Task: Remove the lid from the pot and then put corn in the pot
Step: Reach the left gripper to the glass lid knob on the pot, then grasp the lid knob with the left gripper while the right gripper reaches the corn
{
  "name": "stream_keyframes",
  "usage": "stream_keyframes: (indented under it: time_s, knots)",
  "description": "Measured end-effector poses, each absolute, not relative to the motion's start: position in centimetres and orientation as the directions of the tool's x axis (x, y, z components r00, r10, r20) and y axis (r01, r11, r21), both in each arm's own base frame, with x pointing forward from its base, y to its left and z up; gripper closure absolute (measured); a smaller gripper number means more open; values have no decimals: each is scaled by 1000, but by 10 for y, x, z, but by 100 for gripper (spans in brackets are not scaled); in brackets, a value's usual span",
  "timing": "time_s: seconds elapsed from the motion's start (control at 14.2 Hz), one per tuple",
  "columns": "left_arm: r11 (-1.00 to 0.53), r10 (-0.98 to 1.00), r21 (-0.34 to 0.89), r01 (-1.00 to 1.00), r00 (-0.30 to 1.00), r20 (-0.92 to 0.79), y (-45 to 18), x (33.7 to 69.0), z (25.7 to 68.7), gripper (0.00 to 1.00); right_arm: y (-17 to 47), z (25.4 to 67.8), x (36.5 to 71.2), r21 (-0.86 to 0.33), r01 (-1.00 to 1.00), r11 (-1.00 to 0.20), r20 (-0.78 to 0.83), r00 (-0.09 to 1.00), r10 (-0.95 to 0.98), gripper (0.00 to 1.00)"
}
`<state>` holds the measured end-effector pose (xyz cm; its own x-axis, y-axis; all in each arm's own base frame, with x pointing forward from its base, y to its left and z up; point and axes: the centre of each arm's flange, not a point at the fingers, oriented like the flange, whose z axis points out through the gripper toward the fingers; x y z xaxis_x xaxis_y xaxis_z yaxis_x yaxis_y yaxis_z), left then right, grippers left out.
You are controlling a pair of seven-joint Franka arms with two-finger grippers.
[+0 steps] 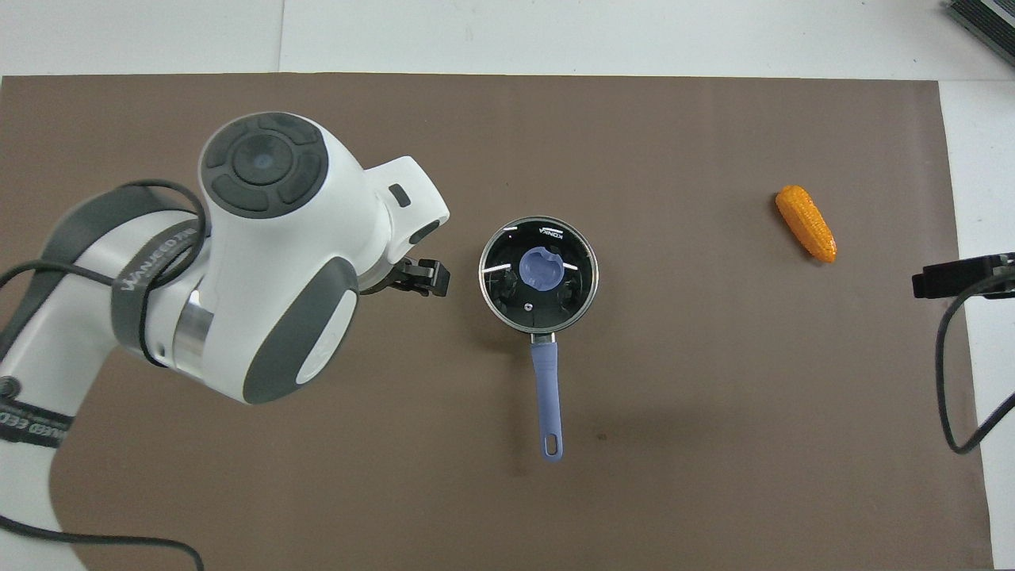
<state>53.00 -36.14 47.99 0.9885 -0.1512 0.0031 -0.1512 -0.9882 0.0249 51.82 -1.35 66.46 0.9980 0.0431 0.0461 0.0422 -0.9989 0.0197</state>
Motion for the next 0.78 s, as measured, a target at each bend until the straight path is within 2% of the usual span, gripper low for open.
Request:
stream_keyframes:
  time_s: [0.42, 0.78]
  knots:
    - [-998, -27, 52, -29, 999, 30, -415, 529, 445, 0, -13, 646, 524, 20, 79, -997, 33, 996, 79, 0]
    - [-995, 53, 84, 48, 997, 57, -444, 538, 445, 0, -14, 584, 565, 37, 167, -985, 94, 981, 170, 0]
